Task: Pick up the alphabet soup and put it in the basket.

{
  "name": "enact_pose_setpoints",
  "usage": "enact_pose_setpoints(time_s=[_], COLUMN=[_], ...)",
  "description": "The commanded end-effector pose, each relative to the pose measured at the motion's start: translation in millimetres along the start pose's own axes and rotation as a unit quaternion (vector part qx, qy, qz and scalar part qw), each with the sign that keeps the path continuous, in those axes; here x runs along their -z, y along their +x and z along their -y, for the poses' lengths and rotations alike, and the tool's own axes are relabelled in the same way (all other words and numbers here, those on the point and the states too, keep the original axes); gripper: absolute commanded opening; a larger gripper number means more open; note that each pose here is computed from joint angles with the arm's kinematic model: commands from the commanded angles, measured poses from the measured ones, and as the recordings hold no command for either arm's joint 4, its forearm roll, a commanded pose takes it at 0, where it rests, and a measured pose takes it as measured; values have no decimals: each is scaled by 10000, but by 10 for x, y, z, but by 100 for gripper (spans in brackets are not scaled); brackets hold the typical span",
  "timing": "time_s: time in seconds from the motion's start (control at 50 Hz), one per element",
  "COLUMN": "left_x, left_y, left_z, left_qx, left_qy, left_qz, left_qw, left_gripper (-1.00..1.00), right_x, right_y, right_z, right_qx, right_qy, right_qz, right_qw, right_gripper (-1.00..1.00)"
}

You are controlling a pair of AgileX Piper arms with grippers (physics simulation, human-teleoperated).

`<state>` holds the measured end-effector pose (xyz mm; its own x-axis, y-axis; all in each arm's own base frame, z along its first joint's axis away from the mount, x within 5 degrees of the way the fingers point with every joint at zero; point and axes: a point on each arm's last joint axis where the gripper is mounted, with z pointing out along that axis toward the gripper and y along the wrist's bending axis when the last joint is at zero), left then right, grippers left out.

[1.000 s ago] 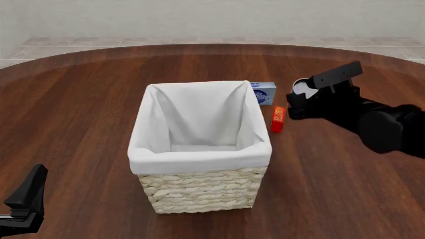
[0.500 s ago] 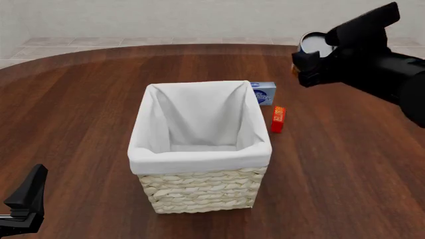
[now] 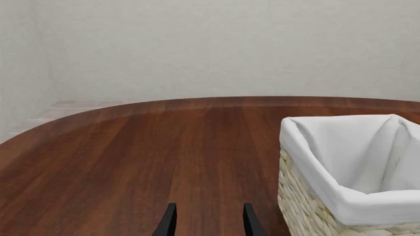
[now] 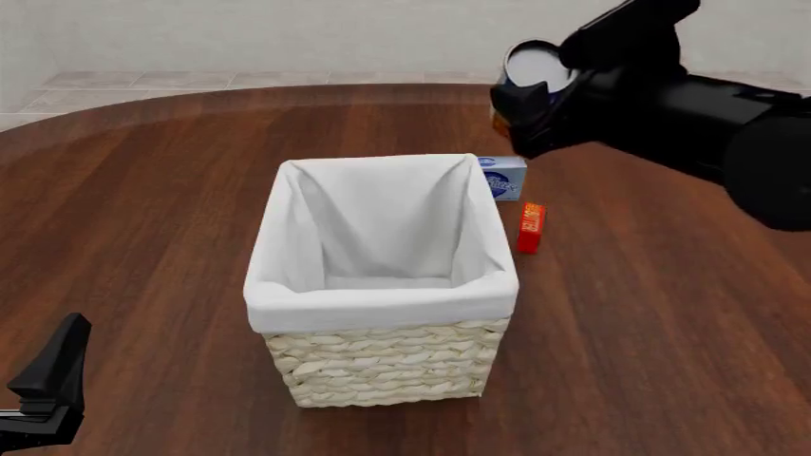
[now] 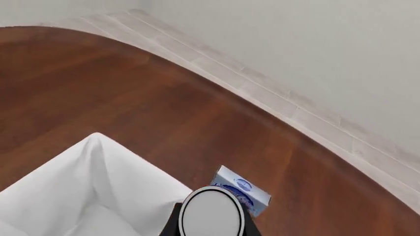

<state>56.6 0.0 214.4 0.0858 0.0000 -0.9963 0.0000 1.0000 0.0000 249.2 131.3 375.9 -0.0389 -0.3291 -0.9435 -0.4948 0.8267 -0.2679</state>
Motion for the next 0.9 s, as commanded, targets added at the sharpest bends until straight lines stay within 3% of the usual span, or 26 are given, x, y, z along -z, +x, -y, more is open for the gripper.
enact_pose_setpoints(time_s=[0.02,0.1,0.3,0.32,0.4,0.48,0.74,0.9], left_x=[0,0,0,0,0,0,0,0], left_y=[0,0,0,0,0,0,0,0], left_z=[0,0,0,0,0,0,0,0], left_qx=[0,0,0,0,0,0,0,0], left_qy=[0,0,0,0,0,0,0,0], left_qz=[0,0,0,0,0,0,0,0], left_qw=[10000,10000,10000,10000,10000,10000,10000,10000], left_gripper=[100,100,100,100,100,100,100,100], right_x=[-98,-189,-402,-403,-516,-554,-877,-992], right_y=[-181,-220,-314,-342,-338,-386,-217,-39], right_z=[-204,-326,-598,-656,-756,-847,-1084,-1128], right_qx=[-166,-244,79,-28,228,120,180,243], right_qy=[-375,-584,-1017,-1114,-1257,-1385,-1617,-1646], right_qz=[202,161,1,-30,-173,-225,-707,-992], right_qw=[9990,9979,9948,9938,9917,9900,9841,9811], right_gripper=[-100,-100,-100,-100,-100,-100,-100,-100])
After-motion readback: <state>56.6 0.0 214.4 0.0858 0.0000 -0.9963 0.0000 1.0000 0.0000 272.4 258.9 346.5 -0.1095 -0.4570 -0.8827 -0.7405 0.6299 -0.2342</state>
